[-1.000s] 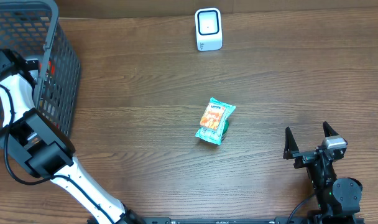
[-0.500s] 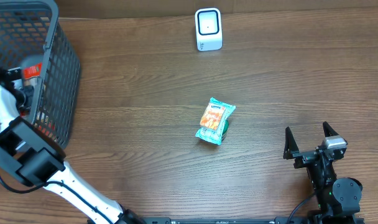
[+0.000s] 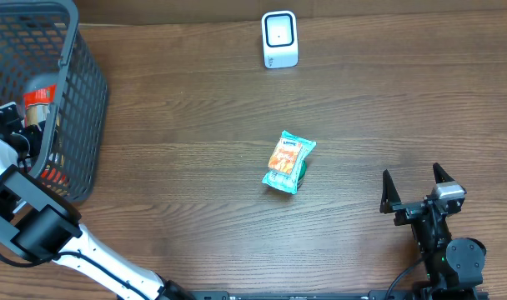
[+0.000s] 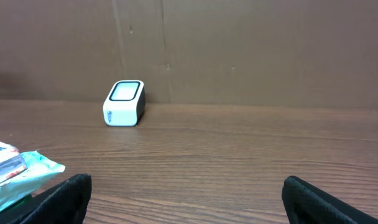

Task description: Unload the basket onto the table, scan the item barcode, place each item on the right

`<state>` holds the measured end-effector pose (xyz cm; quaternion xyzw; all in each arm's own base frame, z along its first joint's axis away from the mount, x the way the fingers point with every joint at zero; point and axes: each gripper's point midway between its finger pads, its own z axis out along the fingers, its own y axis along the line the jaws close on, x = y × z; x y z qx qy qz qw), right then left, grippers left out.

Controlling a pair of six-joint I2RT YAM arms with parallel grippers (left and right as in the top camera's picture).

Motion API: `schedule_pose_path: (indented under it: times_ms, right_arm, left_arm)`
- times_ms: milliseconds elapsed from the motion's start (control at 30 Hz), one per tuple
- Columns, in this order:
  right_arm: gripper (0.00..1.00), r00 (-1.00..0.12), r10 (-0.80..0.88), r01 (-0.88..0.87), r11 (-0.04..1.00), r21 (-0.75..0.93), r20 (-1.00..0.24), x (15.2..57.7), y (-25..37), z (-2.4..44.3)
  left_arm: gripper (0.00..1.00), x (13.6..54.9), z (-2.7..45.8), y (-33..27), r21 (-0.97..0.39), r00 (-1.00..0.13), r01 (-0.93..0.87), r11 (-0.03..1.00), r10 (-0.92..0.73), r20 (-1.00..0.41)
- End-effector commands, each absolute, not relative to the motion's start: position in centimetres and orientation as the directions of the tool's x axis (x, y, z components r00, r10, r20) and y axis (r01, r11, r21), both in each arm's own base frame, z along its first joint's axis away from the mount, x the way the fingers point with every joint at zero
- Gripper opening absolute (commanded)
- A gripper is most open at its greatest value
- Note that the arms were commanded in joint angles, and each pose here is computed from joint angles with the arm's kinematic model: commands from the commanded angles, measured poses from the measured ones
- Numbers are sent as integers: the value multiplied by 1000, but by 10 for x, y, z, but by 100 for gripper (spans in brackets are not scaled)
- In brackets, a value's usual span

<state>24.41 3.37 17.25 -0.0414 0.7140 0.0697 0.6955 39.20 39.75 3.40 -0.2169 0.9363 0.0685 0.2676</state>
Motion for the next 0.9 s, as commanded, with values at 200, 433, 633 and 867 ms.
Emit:
schedule_pose_path:
  times_ms: [200, 433, 633, 867]
  right_arm:
    - [100, -27, 35, -152, 988, 39, -999, 244, 33, 170]
    - [100, -27, 35, -152, 988, 39, -999, 244, 33, 170]
    - [100, -27, 35, -152, 988, 39, -999, 244, 33, 170]
    - [100, -27, 35, -152, 988, 39, -999, 244, 33, 170]
  left_arm:
    - [5, 361, -18, 392, 27, -811, -467, 884, -415, -413]
    - [4, 393, 75, 407, 72, -742, -485, 871, -367, -561]
    - [4, 442, 225, 384, 171, -614, -439, 882, -155, -774]
    - [4, 450, 363, 331, 265, -463, -516, 815, -5, -886]
